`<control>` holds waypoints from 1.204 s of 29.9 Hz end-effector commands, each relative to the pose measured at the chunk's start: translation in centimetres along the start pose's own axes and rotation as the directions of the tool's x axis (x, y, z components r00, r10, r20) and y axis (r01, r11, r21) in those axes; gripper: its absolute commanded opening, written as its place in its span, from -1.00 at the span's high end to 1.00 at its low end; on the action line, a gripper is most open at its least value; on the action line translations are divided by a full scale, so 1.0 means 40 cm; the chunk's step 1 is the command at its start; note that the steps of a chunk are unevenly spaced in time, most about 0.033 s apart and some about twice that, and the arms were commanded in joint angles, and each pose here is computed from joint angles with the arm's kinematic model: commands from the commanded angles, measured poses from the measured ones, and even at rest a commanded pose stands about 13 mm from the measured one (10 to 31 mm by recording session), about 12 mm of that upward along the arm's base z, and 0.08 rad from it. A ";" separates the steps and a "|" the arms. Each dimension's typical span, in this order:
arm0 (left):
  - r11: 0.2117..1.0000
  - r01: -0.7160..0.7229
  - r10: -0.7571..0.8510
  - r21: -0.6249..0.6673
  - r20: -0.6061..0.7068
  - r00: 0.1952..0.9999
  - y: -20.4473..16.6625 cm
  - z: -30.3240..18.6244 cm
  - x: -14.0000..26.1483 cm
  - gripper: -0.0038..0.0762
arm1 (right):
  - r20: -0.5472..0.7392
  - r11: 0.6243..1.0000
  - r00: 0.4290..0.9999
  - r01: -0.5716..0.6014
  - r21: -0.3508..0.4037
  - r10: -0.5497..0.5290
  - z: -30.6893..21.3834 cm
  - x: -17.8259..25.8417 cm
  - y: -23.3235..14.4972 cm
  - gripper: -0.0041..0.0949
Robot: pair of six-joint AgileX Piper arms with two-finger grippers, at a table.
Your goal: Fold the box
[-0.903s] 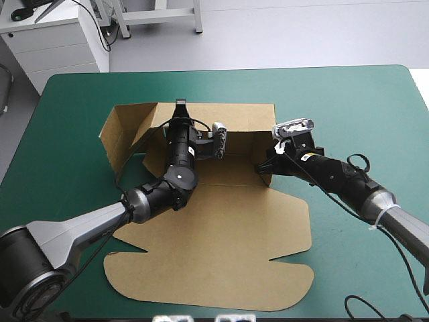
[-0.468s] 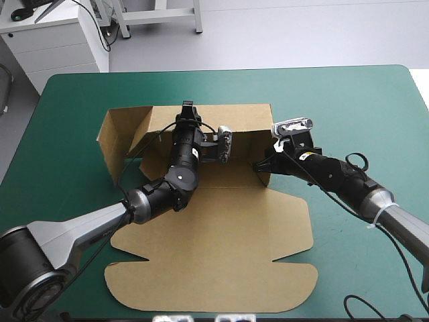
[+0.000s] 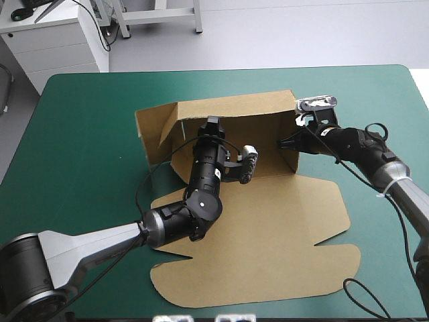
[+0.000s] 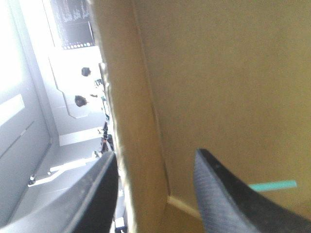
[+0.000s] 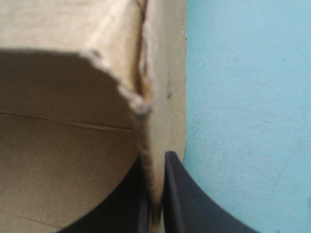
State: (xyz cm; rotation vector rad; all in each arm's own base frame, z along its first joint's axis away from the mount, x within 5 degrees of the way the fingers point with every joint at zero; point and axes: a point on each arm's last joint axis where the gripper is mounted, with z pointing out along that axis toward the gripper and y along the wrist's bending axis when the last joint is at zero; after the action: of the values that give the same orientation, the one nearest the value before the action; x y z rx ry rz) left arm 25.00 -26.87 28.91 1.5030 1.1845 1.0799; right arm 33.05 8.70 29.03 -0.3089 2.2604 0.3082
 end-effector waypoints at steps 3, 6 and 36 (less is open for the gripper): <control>0.981 -0.018 0.015 -0.194 -0.014 1.000 0.087 -0.069 -0.010 0.03 | 0.073 0.996 0.997 0.009 0.088 -0.015 -0.037 -0.076 -0.023 0.94; 0.979 -0.018 0.014 -0.205 -0.021 1.000 0.088 -0.081 -0.017 0.03 | 0.071 0.995 0.997 0.008 0.102 -0.015 -0.034 -0.084 -0.026 0.95; 0.532 0.838 -0.830 0.124 -0.122 0.545 0.233 -0.188 0.525 0.89 | -0.112 0.993 0.993 -0.030 0.118 0.043 -0.013 -0.066 -0.033 0.95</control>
State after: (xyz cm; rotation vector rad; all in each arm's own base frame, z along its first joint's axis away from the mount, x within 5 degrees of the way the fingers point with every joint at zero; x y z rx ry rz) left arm 22.26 -9.27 40.02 0.9153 1.8070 0.4176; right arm 35.05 8.08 29.85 -0.2471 2.4102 0.1908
